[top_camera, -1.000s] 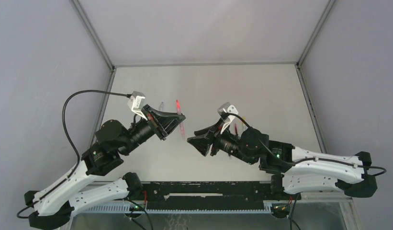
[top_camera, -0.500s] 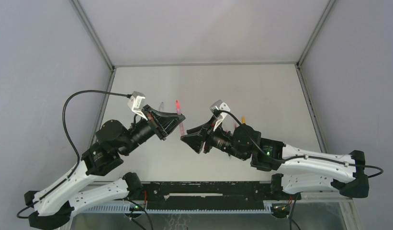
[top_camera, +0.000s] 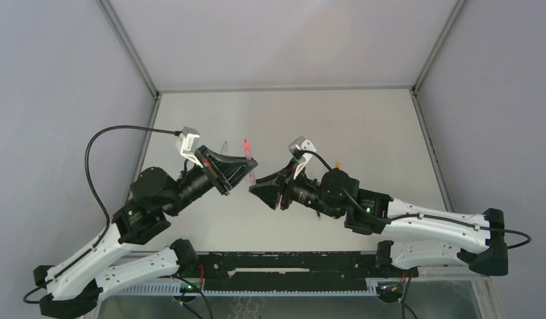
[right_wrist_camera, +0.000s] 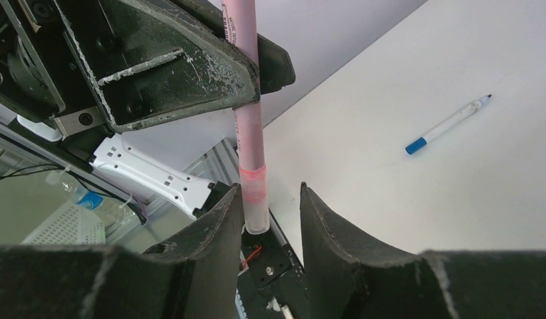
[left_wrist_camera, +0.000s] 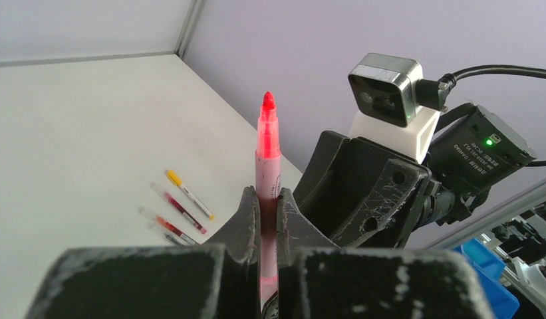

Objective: Insert the pens into the pen caps
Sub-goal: Remove the pen cap from the pen.

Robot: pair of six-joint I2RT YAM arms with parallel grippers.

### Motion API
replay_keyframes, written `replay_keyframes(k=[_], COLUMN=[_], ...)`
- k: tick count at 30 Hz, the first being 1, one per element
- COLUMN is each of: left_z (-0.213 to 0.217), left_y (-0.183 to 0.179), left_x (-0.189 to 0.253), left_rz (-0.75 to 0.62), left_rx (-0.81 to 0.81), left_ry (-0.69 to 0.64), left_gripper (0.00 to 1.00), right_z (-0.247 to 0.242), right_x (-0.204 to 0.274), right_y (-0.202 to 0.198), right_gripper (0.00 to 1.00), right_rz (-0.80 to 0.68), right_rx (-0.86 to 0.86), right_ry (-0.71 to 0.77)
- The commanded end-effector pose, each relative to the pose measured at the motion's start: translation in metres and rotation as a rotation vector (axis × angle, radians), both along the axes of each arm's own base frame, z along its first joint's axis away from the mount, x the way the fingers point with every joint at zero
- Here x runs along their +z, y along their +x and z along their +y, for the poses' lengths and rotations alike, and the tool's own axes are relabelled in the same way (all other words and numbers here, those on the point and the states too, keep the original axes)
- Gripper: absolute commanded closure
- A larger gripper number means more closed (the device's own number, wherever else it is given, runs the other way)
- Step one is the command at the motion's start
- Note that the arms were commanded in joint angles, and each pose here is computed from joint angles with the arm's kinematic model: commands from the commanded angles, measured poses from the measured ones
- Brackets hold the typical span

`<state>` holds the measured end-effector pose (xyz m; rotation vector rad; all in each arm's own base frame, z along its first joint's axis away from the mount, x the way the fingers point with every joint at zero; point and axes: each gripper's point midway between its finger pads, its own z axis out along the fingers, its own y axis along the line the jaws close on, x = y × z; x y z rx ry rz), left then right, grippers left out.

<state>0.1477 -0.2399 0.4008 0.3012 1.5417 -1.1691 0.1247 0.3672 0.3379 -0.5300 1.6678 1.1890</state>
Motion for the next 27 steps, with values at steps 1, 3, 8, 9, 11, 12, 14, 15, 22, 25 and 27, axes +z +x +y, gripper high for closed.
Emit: replay_keyframes(k=[1,3,8,9,11,12,14,15,22,25,27], left_z=[-0.004,-0.004,-0.006,-0.006,-0.007,-0.007,-0.008,-0.008,0.001,0.013,0.021], left_y=[-0.005,-0.005,-0.006,-0.006,-0.006,-0.006,-0.006,-0.006,0.002,0.008,0.011], left_x=[0.012,0.011,0.008,0.007,0.006,0.005,0.006,0.005,-0.002,0.001,0.006], left_rz=[-0.022,-0.022,-0.014,-0.012,-0.010,-0.009,-0.010,-0.009,0.013,0.020,0.015], left_rx=[-0.033,-0.034,-0.041,-0.043,-0.045,-0.046,-0.048,-0.047,0.016,0.083,0.117], left_ry=[-0.051,-0.052,-0.052,-0.051,-0.051,-0.049,-0.049,-0.047,-0.059,-0.088,-0.099], left_gripper=[1.00,1.00,1.00,1.00,1.00,1.00,1.00,1.00,1.00,1.00,1.00], right_z=[0.001,0.001,0.002,0.002,0.001,0.001,0.001,0.001,0.002,0.006,0.011], right_x=[0.035,0.034,0.033,0.033,0.032,0.032,0.030,0.029,-0.007,-0.028,-0.042], right_y=[0.001,0.001,0.001,0.001,0.001,0.001,0.001,0.000,-0.006,-0.016,-0.025], right_gripper=[0.57,0.57,0.58,0.58,0.60,0.62,0.67,0.74,1.00,1.00,1.00], right_rz=[-0.020,-0.020,-0.019,-0.019,-0.018,-0.019,-0.015,-0.013,0.047,0.039,0.047], right_rx=[0.007,0.009,0.015,0.014,0.014,0.014,0.013,0.016,0.020,0.030,0.042], right_ry=[0.101,0.101,0.097,0.095,0.092,0.091,0.085,0.082,-0.042,-0.124,-0.166])
